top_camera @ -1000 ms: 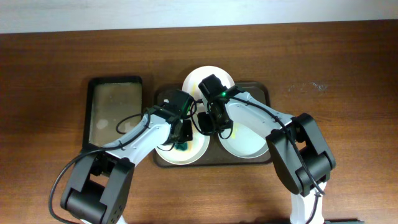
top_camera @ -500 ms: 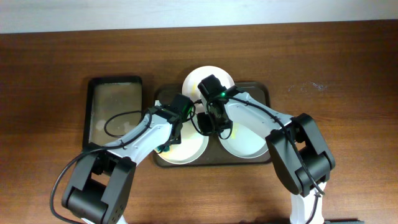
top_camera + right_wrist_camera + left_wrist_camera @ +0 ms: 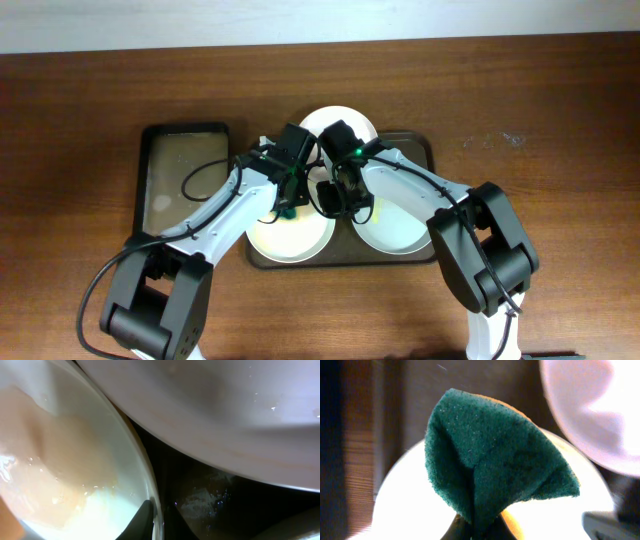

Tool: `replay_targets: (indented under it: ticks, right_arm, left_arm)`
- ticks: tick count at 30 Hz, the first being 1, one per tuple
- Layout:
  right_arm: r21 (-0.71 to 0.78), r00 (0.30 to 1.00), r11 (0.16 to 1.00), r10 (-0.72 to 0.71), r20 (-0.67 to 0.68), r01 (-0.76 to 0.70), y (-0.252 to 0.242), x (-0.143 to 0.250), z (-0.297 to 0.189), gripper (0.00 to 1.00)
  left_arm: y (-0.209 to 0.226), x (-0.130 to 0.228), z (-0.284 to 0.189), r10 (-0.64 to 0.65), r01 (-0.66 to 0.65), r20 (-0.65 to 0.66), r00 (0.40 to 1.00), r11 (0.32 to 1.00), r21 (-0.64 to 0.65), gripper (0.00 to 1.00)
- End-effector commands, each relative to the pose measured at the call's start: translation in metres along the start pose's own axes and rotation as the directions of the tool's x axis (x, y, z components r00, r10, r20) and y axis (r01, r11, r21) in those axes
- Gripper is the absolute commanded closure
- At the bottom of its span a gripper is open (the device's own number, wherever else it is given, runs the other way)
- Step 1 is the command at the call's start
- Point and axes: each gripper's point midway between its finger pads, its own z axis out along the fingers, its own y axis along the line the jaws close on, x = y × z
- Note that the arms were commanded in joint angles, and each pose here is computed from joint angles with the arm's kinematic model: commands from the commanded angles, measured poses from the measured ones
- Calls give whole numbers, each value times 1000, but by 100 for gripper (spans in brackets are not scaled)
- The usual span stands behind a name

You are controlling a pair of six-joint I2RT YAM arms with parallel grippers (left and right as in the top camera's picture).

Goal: Clean dirty plates on tray and stack at the side
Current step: 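Scrub the front-left plate with the sponge in the left gripper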

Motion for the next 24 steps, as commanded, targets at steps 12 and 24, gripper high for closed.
replay_targets:
  ticks: [12,24]
  right_arm:
    - [60,1000,998,4,-10,-3,-13,4,6,90]
    - [59,1000,998,3,-9,-3,-12,4,6,96]
  left_arm:
    - [63,28,39,34,-47,-44,998,943,-330,100]
    - [97,-2,-10,73,-13,96,993,856,-517,100]
